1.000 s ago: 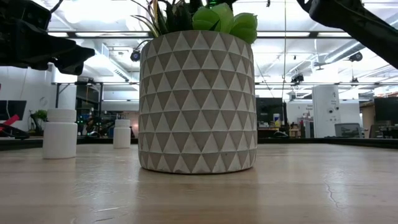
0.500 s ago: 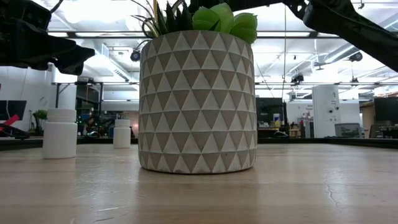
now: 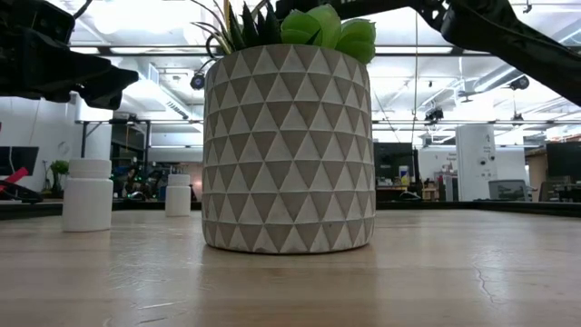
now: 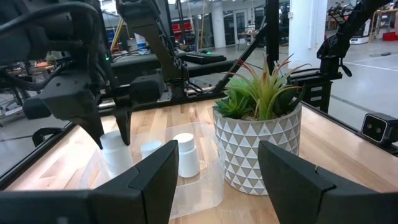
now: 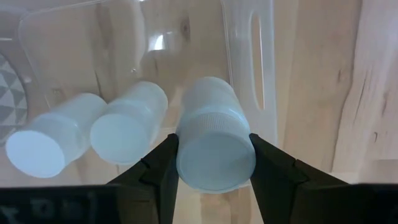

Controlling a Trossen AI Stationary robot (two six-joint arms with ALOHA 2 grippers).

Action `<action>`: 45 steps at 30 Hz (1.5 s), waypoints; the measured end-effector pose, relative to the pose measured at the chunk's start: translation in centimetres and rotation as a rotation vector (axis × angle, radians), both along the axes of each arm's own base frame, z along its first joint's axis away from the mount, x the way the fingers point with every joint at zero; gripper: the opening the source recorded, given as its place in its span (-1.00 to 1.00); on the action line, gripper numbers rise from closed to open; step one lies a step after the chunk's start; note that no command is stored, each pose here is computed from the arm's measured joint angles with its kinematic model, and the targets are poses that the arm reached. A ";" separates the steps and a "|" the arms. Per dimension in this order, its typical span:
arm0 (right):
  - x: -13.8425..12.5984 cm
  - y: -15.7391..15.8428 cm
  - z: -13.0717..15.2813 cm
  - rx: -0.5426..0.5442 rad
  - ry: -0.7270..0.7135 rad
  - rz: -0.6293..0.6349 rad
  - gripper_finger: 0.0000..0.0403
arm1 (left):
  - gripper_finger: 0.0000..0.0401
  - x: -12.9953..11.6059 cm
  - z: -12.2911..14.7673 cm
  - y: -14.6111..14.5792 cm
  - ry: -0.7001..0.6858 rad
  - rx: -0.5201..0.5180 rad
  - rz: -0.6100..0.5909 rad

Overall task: Pick and place pill bottles into a basket
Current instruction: Put the white pill bottle into the transparent bin

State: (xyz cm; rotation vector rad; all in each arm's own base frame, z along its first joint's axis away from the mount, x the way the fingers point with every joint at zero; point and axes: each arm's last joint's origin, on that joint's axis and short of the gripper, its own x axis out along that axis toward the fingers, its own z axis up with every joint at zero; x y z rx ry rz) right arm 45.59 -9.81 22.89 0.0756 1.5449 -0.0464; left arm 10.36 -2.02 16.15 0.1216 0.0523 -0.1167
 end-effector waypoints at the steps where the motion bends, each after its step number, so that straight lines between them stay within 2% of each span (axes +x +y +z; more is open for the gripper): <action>1: 0.0 0.0 -0.1 0.001 0.003 0.000 -0.27 | 0.01 0.0 0.0 0.0 0.000 0.000 0.000; 19: -0.7 0.1 -3.3 0.023 0.104 0.004 -0.27 | 0.01 0.0 0.0 0.0 0.000 0.000 0.000; 38: -0.5 0.1 -3.2 0.019 0.082 0.006 0.00 | 0.01 0.0 0.0 0.0 0.000 0.000 0.000; 45: -1.0 0.1 -1.0 0.006 0.031 0.019 0.05 | 0.01 0.0 0.0 0.0 0.000 0.000 0.000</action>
